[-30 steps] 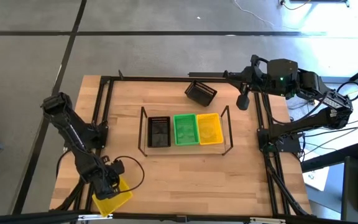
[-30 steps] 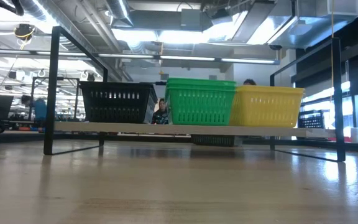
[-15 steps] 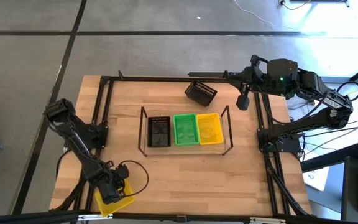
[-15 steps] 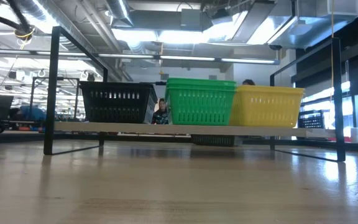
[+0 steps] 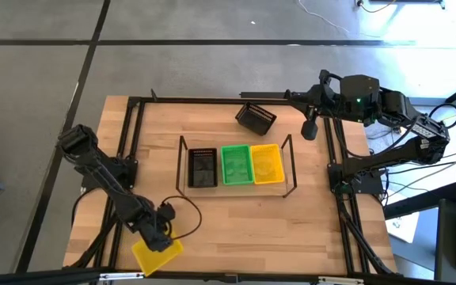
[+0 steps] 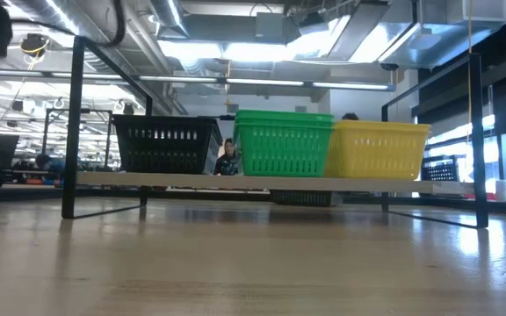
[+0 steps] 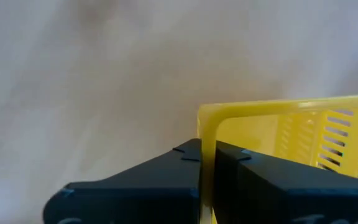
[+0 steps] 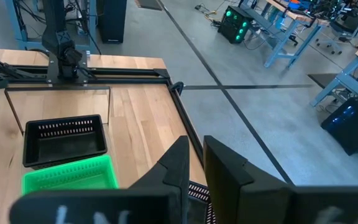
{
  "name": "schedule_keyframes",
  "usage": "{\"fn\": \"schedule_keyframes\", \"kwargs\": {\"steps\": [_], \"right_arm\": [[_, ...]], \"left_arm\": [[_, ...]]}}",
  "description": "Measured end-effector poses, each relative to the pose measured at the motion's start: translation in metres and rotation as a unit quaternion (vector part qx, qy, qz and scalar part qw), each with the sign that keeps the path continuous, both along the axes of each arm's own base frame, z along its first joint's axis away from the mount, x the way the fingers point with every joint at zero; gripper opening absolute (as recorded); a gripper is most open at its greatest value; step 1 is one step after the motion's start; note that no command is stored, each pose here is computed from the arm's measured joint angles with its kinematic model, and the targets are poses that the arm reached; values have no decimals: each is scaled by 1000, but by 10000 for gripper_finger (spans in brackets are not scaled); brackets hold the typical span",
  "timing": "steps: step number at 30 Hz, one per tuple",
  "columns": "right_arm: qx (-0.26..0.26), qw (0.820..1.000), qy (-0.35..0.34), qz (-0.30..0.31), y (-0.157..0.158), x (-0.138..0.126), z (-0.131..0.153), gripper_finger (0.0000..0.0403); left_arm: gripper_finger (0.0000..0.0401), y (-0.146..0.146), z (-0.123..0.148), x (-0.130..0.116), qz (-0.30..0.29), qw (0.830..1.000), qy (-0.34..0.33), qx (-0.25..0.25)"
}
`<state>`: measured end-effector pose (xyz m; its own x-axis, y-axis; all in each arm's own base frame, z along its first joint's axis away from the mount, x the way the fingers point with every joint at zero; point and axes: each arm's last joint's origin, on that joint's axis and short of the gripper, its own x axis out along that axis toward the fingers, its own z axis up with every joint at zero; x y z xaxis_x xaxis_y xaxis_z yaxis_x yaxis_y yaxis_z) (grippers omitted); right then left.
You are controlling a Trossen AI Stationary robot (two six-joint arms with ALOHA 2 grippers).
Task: Stack baskets on shelf by color
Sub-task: Stack the yellow bin on top of the yellow bin on the shelf
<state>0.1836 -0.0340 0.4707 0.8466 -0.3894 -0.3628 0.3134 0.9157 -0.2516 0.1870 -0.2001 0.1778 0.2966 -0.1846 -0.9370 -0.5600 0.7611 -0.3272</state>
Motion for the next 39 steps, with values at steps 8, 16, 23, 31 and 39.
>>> {"fn": "schedule_keyframes", "kwargs": {"steps": [8,16,23,31,39], "right_arm": [[0,1000,0,0,0,0,0,47],[10,1000,-5,-5,0,0,0,47],[2,1000,-1,-1,0,0,0,47],[-15,1000,6,6,0,0,0,47],[-24,1000,-7,14,0,2,3,39]], "left_arm": [[0,-9,50,27,-28,997,-64,-17],[0,5,122,46,-11,992,-115,58],[0,44,184,53,8,965,-156,209],[0,105,228,73,25,910,-181,371],[0,164,241,90,111,834,-153,519]]}}
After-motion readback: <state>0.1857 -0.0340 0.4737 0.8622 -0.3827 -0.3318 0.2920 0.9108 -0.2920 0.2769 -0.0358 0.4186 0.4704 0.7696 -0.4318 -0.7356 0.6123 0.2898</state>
